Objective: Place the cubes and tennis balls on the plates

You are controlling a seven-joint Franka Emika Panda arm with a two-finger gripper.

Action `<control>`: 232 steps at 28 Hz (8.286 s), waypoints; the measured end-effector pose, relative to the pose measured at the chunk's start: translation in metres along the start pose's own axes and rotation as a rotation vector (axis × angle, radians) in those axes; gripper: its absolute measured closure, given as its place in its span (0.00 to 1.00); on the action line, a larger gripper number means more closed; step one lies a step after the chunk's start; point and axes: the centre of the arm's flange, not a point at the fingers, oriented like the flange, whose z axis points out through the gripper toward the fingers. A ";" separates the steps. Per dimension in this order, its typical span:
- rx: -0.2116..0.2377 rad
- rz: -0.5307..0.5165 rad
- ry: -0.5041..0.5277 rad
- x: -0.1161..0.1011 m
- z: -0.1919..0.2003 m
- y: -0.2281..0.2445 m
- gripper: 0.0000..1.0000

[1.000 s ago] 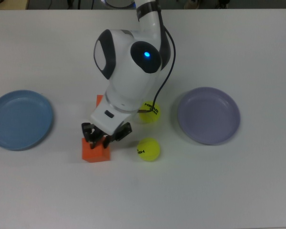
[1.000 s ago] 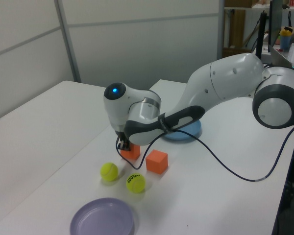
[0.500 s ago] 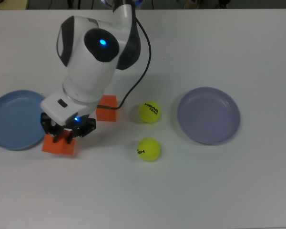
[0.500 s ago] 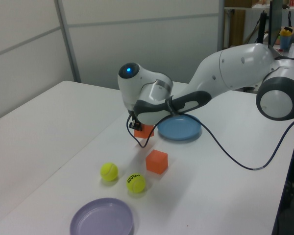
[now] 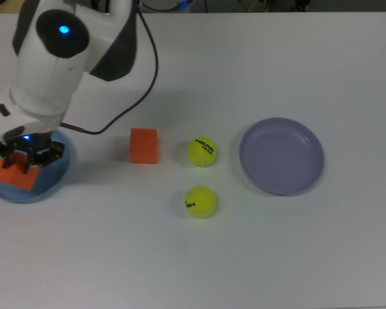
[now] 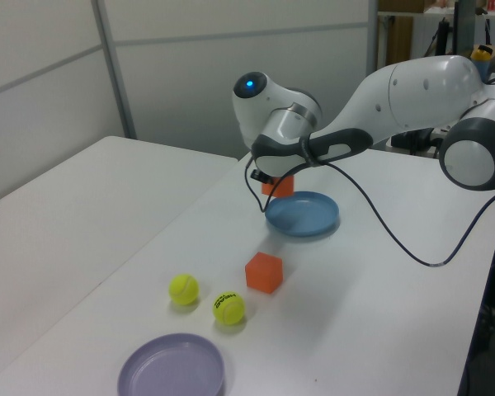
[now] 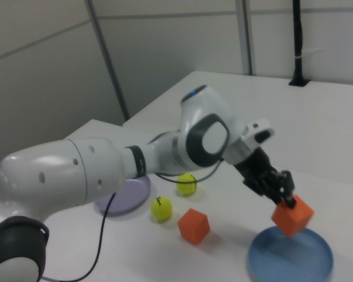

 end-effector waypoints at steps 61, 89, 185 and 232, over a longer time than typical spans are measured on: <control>0.051 -0.426 -0.494 -0.071 -0.037 -0.242 0.00; 0.041 -0.414 -0.378 -0.053 -0.015 -0.238 0.29; 0.010 -0.359 -0.298 -0.040 0.040 -0.173 0.15; 0.010 -0.520 -0.548 -0.078 -0.011 -0.146 0.00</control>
